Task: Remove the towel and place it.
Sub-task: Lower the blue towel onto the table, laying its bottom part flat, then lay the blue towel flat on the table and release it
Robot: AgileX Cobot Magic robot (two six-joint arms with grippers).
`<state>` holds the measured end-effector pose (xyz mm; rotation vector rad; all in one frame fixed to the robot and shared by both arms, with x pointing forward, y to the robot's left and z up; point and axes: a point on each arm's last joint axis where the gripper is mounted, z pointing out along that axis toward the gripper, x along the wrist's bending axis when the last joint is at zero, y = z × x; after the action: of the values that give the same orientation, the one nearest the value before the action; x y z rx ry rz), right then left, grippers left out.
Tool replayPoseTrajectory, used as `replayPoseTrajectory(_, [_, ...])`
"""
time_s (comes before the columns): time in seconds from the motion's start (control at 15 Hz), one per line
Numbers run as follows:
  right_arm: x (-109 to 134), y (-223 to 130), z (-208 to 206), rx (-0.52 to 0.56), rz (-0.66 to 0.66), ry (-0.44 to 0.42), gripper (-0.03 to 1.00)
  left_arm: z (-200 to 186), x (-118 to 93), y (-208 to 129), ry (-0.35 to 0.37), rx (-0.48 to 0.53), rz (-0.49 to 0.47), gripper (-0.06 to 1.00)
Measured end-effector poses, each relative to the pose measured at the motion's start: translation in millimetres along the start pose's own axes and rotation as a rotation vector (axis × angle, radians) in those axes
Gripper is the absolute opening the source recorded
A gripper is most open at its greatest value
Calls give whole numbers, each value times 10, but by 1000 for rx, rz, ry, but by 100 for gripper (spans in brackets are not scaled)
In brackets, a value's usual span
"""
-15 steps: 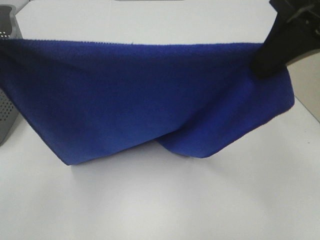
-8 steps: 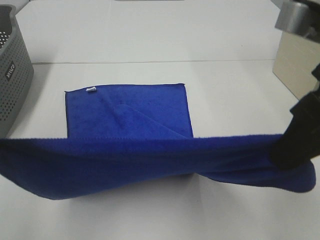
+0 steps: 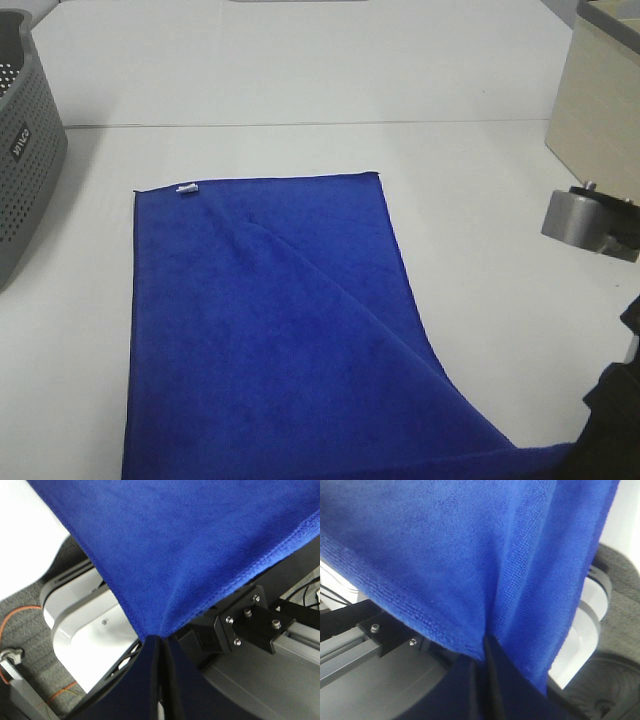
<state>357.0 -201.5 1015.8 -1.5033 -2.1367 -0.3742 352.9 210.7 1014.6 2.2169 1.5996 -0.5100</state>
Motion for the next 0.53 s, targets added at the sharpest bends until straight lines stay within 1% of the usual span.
replayPoseTrajectory(0.13, [7,-26,48,12,18,43,2,80,46,-71,-2,34,-22,0])
replayPoseTrajectory(0.27, [-1,-67,117,34,23,85,2,99,71,-92,13,47,-20,0])
replayPoseTrajectory(0.47, [-79,-64,261,107,60,104,2,99,80,-94,22,49,-16,0])
replayPoseTrajectory(0.53, [-102,-27,297,114,61,105,2,110,91,-105,26,55,-17,0])
